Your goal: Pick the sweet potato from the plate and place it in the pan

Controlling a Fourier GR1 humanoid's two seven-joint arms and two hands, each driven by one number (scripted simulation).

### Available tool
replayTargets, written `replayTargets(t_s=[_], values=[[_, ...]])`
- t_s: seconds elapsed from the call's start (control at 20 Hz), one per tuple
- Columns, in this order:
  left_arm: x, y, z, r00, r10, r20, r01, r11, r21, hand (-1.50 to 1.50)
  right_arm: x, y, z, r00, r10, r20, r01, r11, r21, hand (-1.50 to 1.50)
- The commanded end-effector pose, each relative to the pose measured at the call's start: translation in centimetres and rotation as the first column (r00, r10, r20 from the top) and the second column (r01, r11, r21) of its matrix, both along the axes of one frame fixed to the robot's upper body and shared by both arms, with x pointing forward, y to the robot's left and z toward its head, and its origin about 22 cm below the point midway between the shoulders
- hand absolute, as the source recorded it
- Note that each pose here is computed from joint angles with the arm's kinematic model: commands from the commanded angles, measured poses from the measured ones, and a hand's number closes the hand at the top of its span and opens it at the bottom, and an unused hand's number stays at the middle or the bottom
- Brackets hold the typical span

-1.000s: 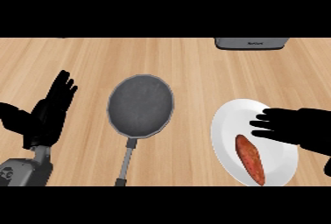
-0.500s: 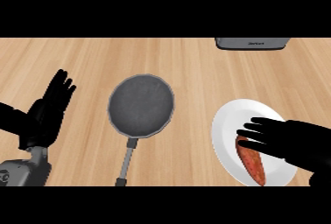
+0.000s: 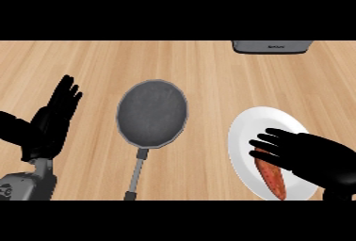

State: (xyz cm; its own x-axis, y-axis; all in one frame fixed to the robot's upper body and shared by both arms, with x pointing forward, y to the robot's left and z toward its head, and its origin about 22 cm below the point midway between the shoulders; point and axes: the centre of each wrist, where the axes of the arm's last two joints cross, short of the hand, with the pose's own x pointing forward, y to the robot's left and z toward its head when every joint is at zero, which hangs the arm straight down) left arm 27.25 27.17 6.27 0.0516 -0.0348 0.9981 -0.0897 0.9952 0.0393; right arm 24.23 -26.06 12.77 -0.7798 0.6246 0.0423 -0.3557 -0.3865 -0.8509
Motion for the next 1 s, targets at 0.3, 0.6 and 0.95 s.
replayTargets(t_s=[0.3,0.6,0.95], values=[[2.2,0.5,0.2,1.000,-0.003,-0.011,0.003,1.000,-0.007,0.00,0.9,1.0,-5.9,1.000,-0.006,-0.027,0.005,0.999,-0.046,-1.50],[0.5,-1.1,-0.7,1.000,-0.003,0.006,0.003,1.000,-0.007,0.00,3.3,1.5,-5.4,1.000,0.009,-0.020,-0.009,1.000,0.001,-1.50],[0.1,-0.8,0.0,1.000,0.002,0.010,-0.003,1.000,0.008,0.00,3.1,0.3,-7.4,0.997,-0.010,-0.075,0.011,1.000,0.006,-1.50]])
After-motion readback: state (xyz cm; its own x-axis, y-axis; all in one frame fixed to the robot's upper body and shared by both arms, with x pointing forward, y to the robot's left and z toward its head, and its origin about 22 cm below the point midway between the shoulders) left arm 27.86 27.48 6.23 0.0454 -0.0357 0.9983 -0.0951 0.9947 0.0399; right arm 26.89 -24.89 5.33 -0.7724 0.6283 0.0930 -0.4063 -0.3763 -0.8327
